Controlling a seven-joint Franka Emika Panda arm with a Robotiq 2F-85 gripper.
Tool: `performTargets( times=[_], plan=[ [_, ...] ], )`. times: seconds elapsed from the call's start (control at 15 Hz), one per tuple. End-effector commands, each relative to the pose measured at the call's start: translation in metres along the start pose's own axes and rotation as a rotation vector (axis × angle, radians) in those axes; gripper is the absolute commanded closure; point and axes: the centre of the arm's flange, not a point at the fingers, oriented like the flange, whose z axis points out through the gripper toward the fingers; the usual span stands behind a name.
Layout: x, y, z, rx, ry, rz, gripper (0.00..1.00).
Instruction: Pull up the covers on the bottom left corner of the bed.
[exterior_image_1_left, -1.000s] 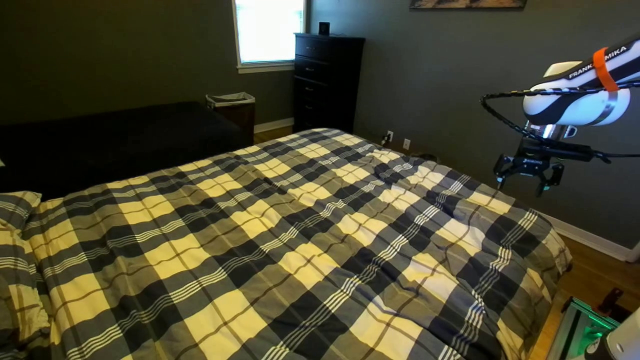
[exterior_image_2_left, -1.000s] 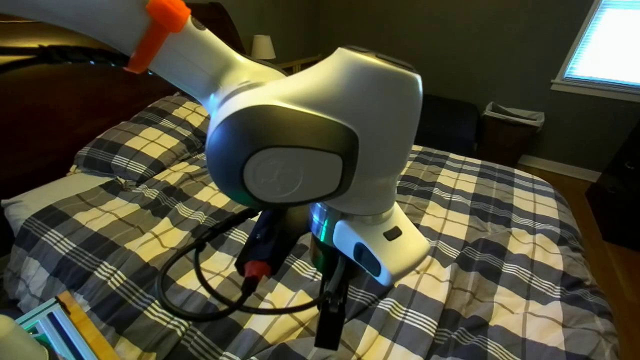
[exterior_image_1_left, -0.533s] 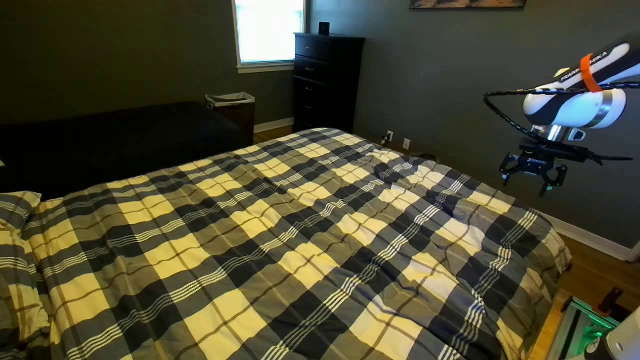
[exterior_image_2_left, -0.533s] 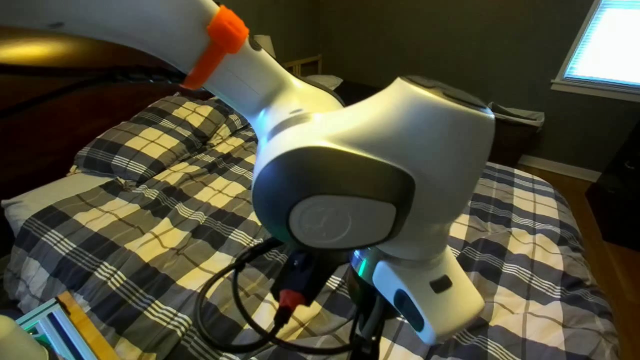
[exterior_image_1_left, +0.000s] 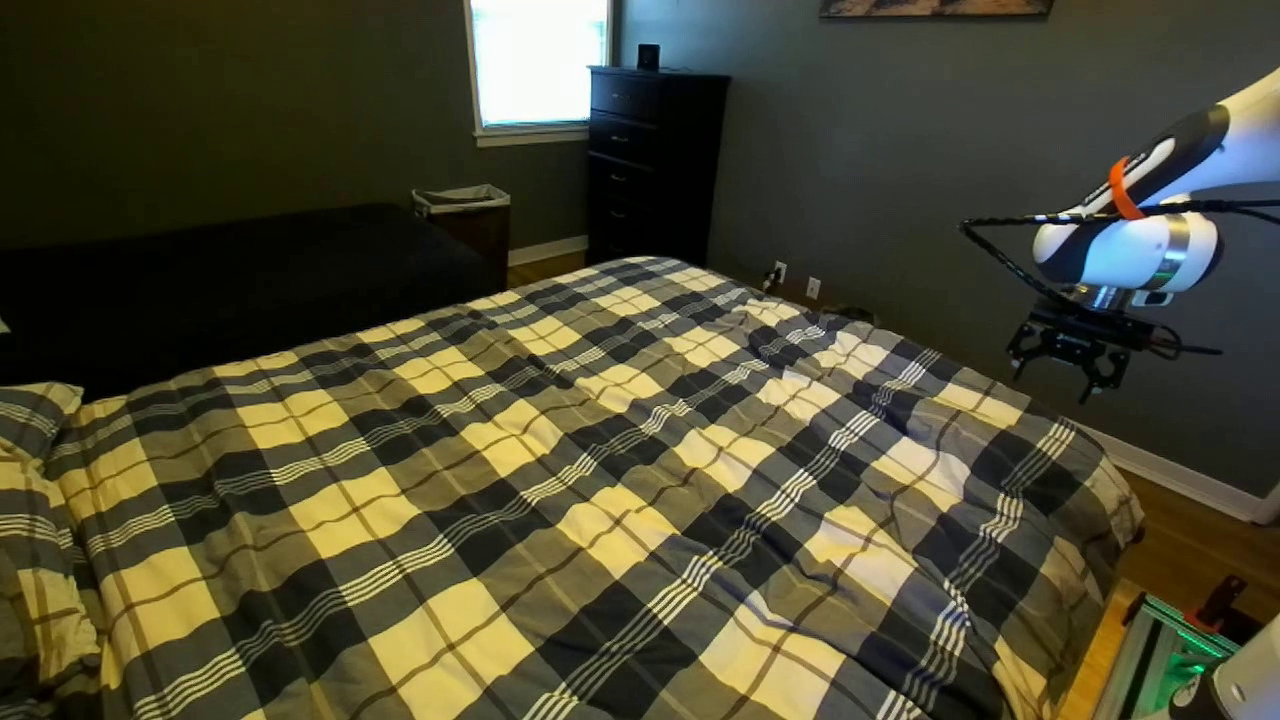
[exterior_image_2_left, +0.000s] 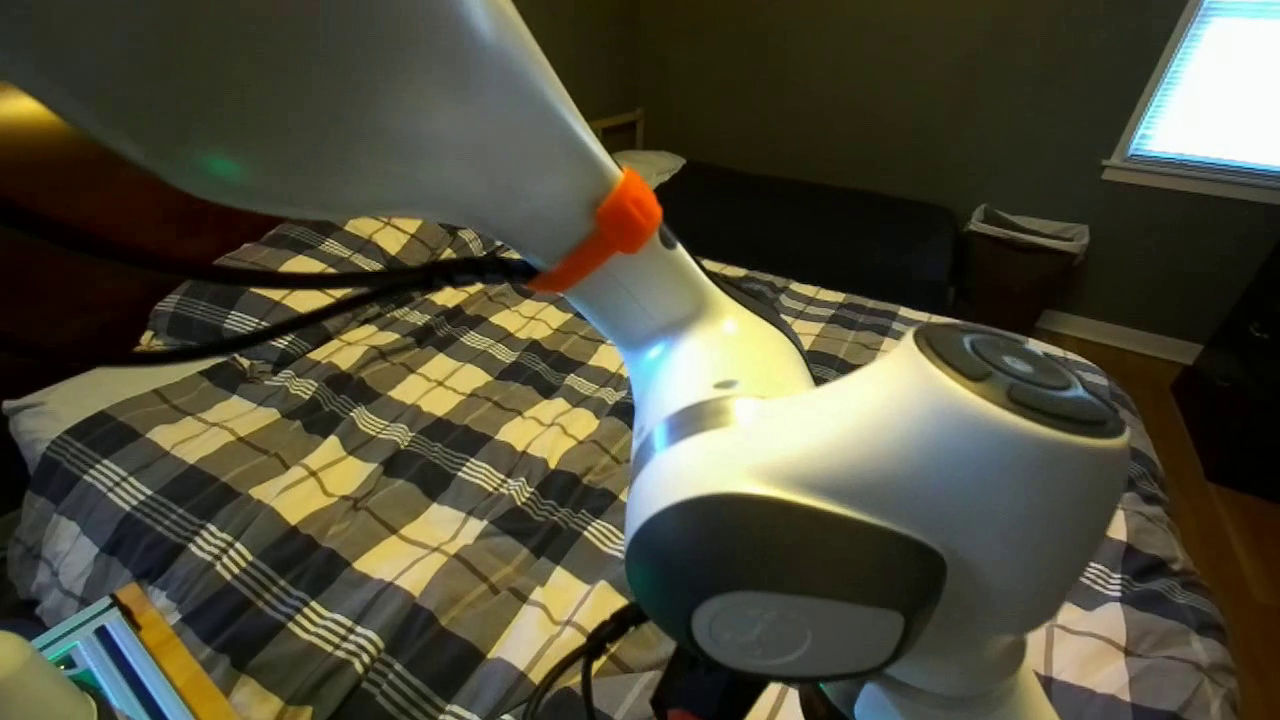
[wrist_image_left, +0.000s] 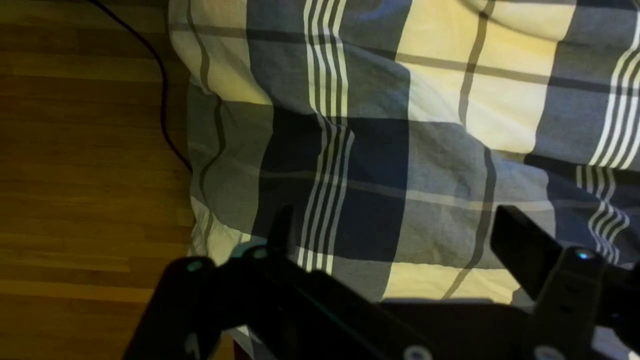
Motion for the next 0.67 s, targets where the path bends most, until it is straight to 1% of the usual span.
performTargets(
  times=[0.0,0.07,0.13,0.27,0.53,0.6],
  plan=[
    [0.046,0.002,0.039,-0.033,-0.018,0.093,0.0],
    [0.052,0.005,0.045,-0.044,-0.029,0.114,0.0],
    [0.023,0.008,0.025,-0.025,-0.011,0.067,0.0],
    [0.028,0.009,0.032,-0.039,-0.013,0.071,0.0],
    [0.026,0.004,0.027,-0.03,-0.006,0.064,0.0],
    [0.03,-0.001,0.032,-0.031,0.003,0.063,0.0]
  ],
)
